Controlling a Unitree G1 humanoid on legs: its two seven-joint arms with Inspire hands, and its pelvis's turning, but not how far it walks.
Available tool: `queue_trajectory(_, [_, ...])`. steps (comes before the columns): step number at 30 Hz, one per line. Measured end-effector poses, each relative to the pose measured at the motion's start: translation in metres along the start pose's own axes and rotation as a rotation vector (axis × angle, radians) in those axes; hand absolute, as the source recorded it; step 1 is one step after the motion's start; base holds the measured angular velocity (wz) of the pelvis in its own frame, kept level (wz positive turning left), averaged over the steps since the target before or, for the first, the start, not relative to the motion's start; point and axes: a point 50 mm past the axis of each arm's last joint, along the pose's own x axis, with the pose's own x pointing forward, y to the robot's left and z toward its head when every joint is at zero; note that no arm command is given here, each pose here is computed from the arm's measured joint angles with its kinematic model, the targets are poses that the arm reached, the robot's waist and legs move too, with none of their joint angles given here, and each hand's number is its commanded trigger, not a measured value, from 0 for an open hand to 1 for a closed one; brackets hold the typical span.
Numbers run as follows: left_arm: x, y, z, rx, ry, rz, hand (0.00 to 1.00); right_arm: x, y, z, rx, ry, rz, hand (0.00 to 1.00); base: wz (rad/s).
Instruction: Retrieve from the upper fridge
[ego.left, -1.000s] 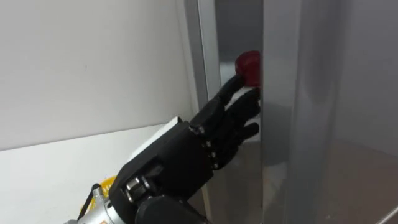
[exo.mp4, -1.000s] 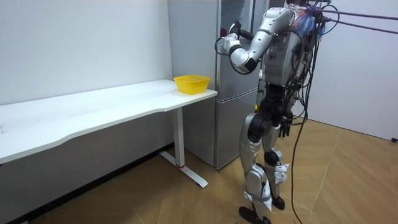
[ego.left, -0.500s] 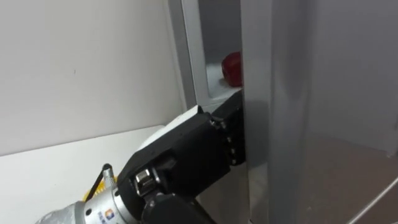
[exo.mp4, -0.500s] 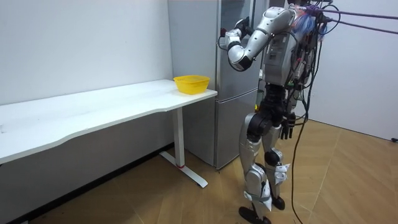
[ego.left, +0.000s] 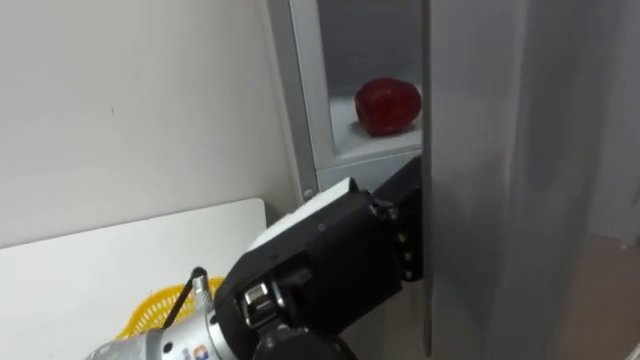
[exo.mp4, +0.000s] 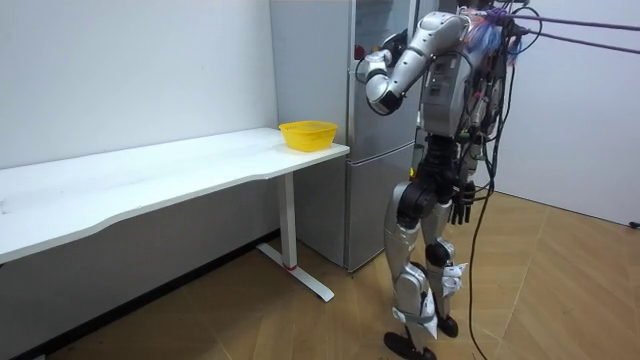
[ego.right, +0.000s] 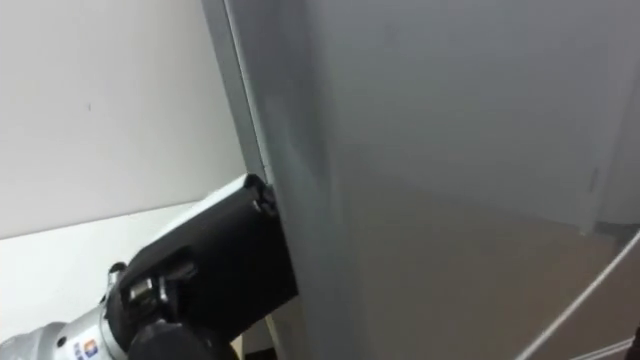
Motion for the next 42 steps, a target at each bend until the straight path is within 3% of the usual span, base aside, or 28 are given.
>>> queue_trajectory(14, [0.037, -0.018, 0.003, -0.033, -0.090, -0.155, 0.00, -0.001, -0.011, 0.004, -0.025, -0.010, -0.030, 0.00, -0.04])
queue_trajectory(30, [0.050, -0.022, 0.011, -0.029, -0.152, -0.189, 0.00, -0.001, -0.010, 0.003, -0.027, -0.020, -0.039, 0.00, -0.02])
queue_trajectory(42, [0.070, -0.040, 0.010, -0.059, -0.167, -0.274, 0.00, 0.000, -0.006, 0.016, -0.070, -0.043, -0.049, 0.00, 0.00])
